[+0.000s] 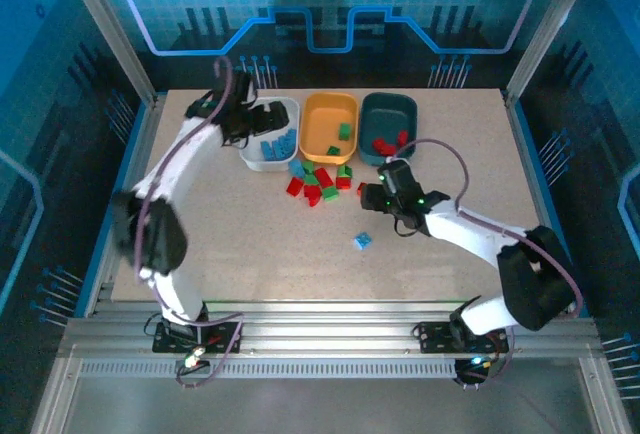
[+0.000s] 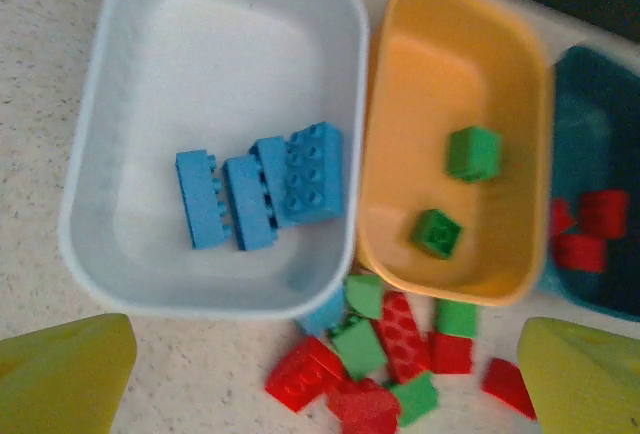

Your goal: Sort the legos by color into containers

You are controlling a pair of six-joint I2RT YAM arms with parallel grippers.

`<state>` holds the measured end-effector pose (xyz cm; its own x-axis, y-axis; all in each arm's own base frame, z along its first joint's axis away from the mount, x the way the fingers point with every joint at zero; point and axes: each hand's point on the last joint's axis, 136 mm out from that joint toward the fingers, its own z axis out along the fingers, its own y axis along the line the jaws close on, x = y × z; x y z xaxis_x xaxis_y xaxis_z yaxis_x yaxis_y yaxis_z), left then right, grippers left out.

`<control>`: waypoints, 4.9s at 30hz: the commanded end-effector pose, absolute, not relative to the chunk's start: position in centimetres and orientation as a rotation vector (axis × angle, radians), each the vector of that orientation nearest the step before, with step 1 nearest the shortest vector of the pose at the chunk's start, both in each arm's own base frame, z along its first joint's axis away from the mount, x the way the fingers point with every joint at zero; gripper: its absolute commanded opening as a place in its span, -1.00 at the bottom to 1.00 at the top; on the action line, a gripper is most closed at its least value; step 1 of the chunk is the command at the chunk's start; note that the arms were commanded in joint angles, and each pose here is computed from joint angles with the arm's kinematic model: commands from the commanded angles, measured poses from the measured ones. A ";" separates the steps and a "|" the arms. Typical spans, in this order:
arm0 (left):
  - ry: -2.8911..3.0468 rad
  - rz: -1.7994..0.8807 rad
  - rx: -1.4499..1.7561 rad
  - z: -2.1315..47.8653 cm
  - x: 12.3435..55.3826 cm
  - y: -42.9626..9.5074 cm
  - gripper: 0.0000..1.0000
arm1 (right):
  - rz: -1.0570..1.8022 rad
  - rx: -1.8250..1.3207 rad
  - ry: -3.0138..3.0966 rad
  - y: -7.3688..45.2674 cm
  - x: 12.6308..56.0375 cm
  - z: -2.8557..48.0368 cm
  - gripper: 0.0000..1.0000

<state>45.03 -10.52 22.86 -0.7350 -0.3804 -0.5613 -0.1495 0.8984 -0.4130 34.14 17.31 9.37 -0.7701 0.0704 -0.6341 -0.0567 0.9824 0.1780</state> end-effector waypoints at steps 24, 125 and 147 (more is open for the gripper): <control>2.339 -0.784 -0.726 11.7 24.3 -8.6 0.98 | 0.040 -0.484 2.836 21.5 23.6 1.6 0.39; 2.450 -1.133 -0.684 9.8 22.4 -15.4 0.98 | 0.038 -0.433 2.790 18.2 39.9 3.4 -0.37; 2.595 -0.443 -0.144 13.2 29.8 -18.1 0.73 | 0.117 0.092 2.593 9.1 52.7 13.0 -0.22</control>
